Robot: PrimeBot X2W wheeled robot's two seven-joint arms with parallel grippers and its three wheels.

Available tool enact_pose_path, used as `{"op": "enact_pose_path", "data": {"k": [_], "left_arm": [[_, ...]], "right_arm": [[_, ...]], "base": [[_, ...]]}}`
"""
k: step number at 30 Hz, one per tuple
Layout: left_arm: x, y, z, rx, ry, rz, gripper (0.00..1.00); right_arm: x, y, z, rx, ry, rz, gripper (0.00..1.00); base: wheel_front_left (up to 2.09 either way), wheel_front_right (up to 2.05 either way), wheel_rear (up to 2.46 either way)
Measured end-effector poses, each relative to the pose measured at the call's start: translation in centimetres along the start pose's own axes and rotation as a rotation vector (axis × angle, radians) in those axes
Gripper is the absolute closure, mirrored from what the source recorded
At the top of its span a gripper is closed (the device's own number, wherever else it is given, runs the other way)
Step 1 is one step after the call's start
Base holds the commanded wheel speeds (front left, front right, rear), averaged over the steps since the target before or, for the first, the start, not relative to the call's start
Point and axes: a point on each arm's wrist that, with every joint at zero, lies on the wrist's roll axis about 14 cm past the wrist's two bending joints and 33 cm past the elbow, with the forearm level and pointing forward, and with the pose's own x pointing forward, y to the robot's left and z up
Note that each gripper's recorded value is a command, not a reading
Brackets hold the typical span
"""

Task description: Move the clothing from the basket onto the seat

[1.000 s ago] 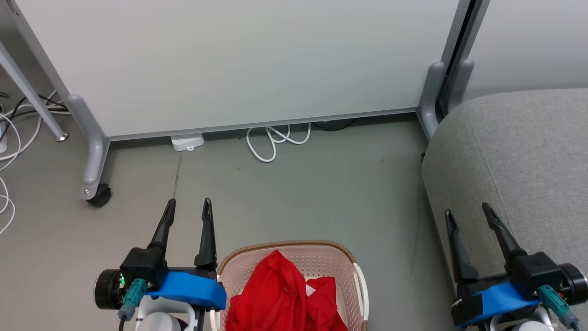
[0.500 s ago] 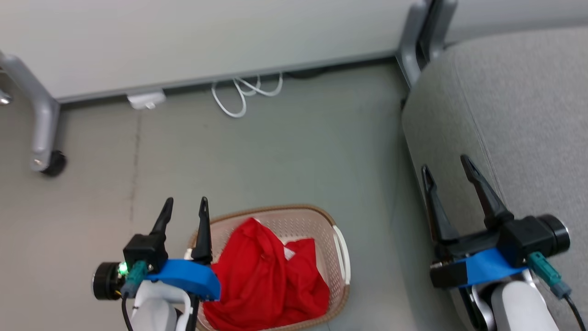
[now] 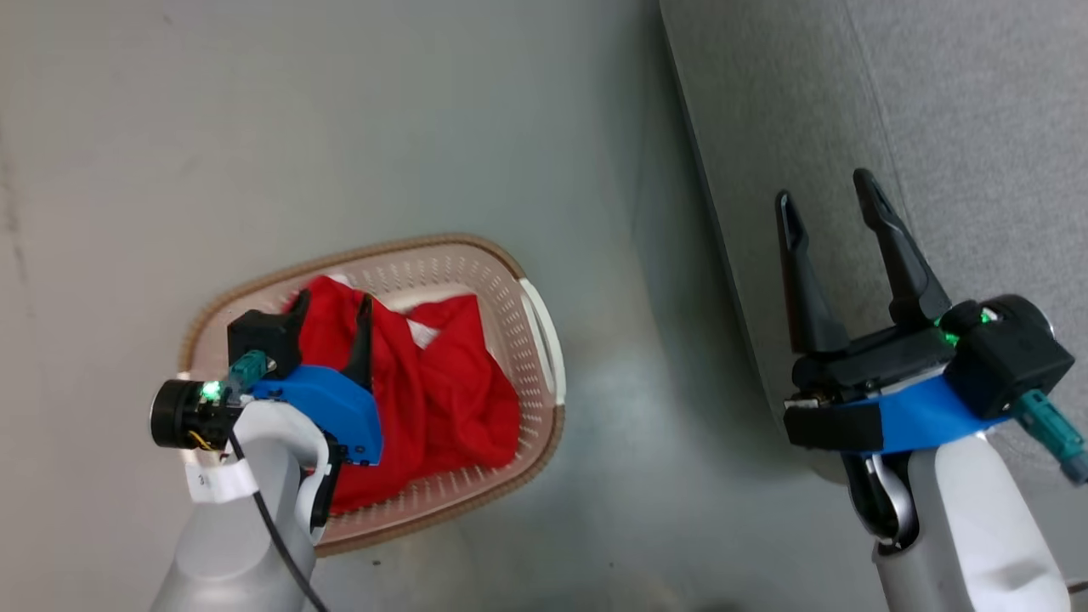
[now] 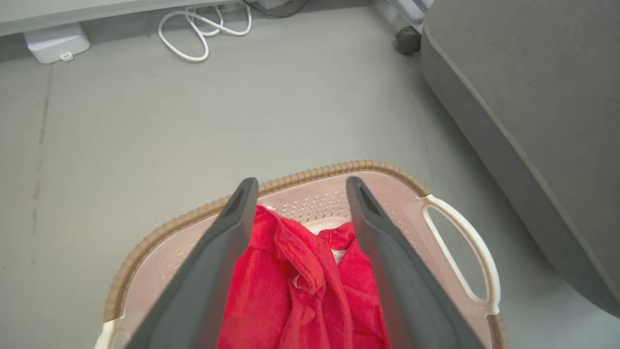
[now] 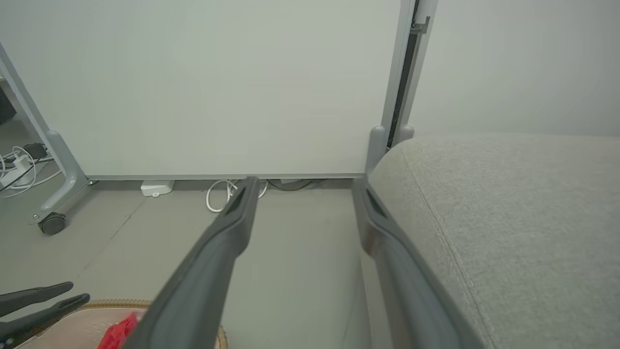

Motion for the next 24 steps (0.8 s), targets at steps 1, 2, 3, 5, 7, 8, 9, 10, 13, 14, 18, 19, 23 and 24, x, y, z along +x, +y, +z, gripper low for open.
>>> {"op": "enact_pose_path", "data": {"k": [1,2,3,5,7,8,9,10,13,14,18,19,23,24], "left_arm": [[0.7,-0.2,-1.3,-0.005,0.042,-0.009,0.00],[1.3,-0.3,-2.3,-0.009,0.074,-0.017,0.00],[1.9,-0.3,-3.3,-0.015,0.103,-0.021,0.00],[3.0,-0.3,-5.1,-0.025,0.153,-0.024,0.00],[3.7,-0.4,-7.0,-0.040,0.206,-0.023,0.00],[4.1,-0.5,-7.8,-0.045,0.227,-0.025,0.00],[4.4,-0.5,-8.4,-0.046,0.245,-0.020,0.00],[4.8,-0.2,-9.0,-0.045,0.261,-0.009,0.00],[5.8,0.4,-10.3,-0.054,0.301,0.023,0.00],[6.1,0.4,-10.7,-0.063,0.310,0.023,0.00],[6.9,1.1,-12.0,-0.057,0.351,0.072,0.00],[7.0,1.5,-12.3,-0.054,0.361,0.091,0.00],[6.9,2.0,-13.4,-0.049,0.405,0.130,0.00],[7.0,2.0,-13.3,-0.049,0.406,0.131,0.00]], "right_arm": [[0.3,-0.3,-0.5,0.004,0.010,-0.007,0.00],[0.5,-0.5,-1.0,0.007,0.019,-0.011,0.00],[0.6,-0.7,-1.6,0.010,0.030,-0.015,0.00],[0.6,-0.9,-2.8,0.017,0.060,-0.022,0.00],[0.6,-1.3,-3.7,0.015,0.082,-0.032,0.00],[0.6,-1.6,-4.0,0.014,0.089,-0.039,0.00],[0.5,-1.8,-4.2,0.011,0.096,-0.044,0.00],[0.5,-2.1,-4.5,0.010,0.104,-0.050,0.00],[0.3,-2.7,-5.0,0.004,0.120,-0.065,0.00],[0.3,-2.8,-5.0,0.003,0.121,-0.068,0.00],[-0.1,-3.5,-5.4,-0.004,0.138,-0.087,0.00],[-0.2,-3.7,-5.5,-0.005,0.142,-0.092,0.00],[-0.4,-4.0,-5.7,-0.009,0.149,-0.101,0.00],[-0.4,-4.0,-5.7,-0.009,0.149,-0.101,0.00]], "base": [[0.00,0.00,0.00],[0.00,0.00,0.00],[0.00,0.00,0.00],[0.00,0.00,0.00],[0.00,0.00,0.00],[0.00,0.00,0.00],[0.00,0.00,0.00],[0.00,0.00,0.00],[0.00,0.00,0.00],[0.00,0.00,0.00],[0.00,0.00,0.00],[0.00,0.00,0.00],[0.00,0.00,0.00],[0.00,0.00,0.00]]}}
